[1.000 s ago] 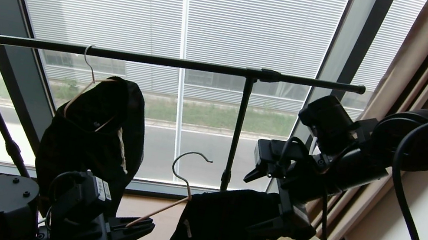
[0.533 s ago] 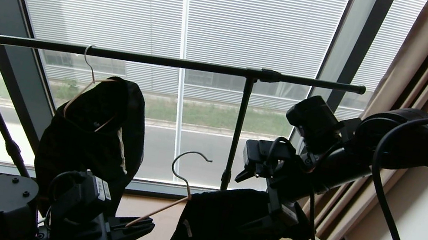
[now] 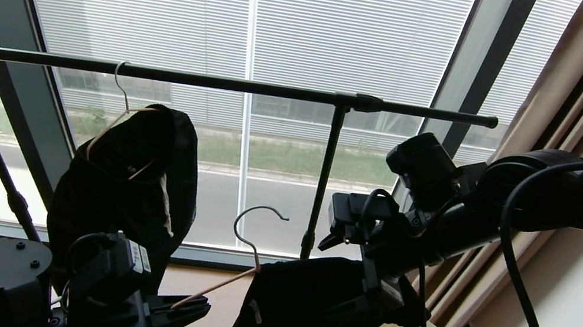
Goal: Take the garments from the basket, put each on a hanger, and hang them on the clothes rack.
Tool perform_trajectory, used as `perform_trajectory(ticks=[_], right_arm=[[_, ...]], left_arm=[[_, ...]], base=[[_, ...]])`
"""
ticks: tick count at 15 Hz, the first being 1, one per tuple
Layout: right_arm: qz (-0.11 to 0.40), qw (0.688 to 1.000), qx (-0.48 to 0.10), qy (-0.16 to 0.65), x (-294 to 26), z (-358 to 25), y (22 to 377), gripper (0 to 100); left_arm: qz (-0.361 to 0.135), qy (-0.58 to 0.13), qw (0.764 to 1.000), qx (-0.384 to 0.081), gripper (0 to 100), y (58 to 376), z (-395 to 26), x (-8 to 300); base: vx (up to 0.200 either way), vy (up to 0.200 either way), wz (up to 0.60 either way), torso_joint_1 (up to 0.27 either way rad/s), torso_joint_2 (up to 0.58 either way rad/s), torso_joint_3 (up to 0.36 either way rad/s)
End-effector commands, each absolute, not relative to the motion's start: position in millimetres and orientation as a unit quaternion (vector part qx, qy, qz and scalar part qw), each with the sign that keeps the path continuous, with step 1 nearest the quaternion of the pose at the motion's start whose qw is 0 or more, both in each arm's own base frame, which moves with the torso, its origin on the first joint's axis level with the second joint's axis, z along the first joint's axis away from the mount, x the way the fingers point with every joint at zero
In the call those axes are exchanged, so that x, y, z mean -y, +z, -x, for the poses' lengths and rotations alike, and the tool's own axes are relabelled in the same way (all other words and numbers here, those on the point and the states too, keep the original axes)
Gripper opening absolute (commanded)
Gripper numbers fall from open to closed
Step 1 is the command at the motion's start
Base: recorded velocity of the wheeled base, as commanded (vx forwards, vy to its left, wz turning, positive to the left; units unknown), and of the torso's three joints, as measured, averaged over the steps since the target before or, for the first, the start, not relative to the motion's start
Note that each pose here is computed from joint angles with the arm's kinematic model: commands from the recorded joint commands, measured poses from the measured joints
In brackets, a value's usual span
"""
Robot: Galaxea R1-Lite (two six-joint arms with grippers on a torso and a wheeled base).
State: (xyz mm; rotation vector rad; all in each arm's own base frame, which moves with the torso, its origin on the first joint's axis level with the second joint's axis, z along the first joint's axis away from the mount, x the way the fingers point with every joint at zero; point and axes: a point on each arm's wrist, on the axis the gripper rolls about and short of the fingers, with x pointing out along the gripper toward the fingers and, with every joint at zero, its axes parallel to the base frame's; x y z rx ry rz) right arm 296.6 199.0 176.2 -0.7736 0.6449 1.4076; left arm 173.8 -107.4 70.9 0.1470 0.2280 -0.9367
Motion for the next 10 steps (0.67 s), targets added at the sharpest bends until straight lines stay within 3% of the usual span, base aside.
perform_trajectory(ticks=[1,5,6,10], right_arm=[[0.340,0.647,-0.286,0.620,-199.9,-297.6,174.1,100],[0.339,0.643,-0.288,0.624,-204.6,-295.7,171.9,100],[0.339,0.643,-0.288,0.624,-204.4,-295.5,172.5,0],[0.339,0.644,-0.286,0.623,-204.4,-295.4,173.4,0]], left_arm=[[-0.071,-0.450,0.883,-0.109,0,71.0,-173.8,107.4],[-0.071,-0.450,0.883,-0.109,0,71.0,-173.8,107.4],[-0.071,-0.450,0.883,-0.109,0,71.0,-173.8,107.4],[-0.071,-0.450,0.883,-0.109,0,71.0,-173.8,107.4]], base=[[0.000,0.000,0.00,0.000,0.00,0.000],[0.000,0.000,0.00,0.000,0.00,0.000],[0.000,0.000,0.00,0.000,0.00,0.000],[0.000,0.000,0.00,0.000,0.00,0.000]])
